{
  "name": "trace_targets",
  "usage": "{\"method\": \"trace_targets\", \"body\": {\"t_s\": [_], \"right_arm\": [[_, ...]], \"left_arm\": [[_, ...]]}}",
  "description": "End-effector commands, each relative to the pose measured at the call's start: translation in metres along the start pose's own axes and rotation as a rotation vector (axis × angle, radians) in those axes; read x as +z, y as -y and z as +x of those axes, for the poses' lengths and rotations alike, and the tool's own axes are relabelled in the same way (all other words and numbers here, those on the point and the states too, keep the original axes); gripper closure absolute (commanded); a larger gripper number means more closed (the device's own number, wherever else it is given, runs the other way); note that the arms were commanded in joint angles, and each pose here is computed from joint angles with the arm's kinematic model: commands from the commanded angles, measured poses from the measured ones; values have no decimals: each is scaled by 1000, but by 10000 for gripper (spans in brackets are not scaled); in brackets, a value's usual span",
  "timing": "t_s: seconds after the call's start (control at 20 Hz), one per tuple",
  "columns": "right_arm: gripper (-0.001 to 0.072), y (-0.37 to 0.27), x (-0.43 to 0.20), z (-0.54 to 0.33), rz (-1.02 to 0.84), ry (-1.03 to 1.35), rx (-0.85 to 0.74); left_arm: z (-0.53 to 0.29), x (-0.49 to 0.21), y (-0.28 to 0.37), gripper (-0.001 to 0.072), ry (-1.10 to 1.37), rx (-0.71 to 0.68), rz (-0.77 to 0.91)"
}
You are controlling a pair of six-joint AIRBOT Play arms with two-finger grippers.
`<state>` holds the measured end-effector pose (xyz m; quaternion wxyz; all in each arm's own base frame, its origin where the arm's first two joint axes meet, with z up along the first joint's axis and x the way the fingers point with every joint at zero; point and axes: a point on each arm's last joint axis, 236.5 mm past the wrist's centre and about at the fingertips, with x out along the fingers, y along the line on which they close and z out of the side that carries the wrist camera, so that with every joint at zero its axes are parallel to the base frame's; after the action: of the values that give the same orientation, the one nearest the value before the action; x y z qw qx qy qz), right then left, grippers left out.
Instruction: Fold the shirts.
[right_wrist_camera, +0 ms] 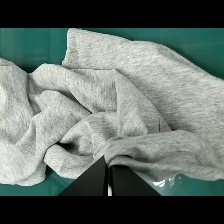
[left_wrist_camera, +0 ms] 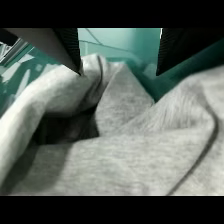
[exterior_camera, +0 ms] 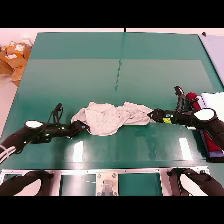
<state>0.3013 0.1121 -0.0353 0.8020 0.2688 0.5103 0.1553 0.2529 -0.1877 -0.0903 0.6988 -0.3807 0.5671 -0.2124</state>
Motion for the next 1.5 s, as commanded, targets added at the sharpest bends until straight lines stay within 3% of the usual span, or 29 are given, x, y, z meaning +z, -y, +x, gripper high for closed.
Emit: {"method": "trace_targets", "body": {"t_s": [0.0,0.05,0.1,0.15,0.3,0.45,0.7,1.0,1.2,1.35,1.45], "right_arm": [[699,0,1,0,0,2,0],[699,0,1,0,0,2,0],[699,0,1,0,-1,3,0],[699,-2,4,-1,-5,8,2],[700,-16,26,-20,-64,30,15],[699,-35,65,-80,-167,57,5],[700,-90,156,-235,-260,453,-63],[700,-197,150,-386,-480,854,-111],[699,-241,124,-444,-565,1033,-144],[699,-227,132,-429,-531,988,-138],[699,-200,146,-382,-448,870,-61]], "left_arm": [[16,0,2,188,-13,-86,-50],[19,-3,4,342,-31,-106,-54],[19,-4,6,553,-35,-118,-32],[18,-5,9,667,-43,-125,-14],[-2,6,50,685,-88,-234,81],[-73,49,112,685,-32,-287,223],[-267,117,228,685,415,-69,620],[-390,79,366,684,758,-8,996],[-422,71,374,684,858,150,1055],[-417,87,349,684,813,235,1015],[-397,108,328,684,740,203,949]]}}
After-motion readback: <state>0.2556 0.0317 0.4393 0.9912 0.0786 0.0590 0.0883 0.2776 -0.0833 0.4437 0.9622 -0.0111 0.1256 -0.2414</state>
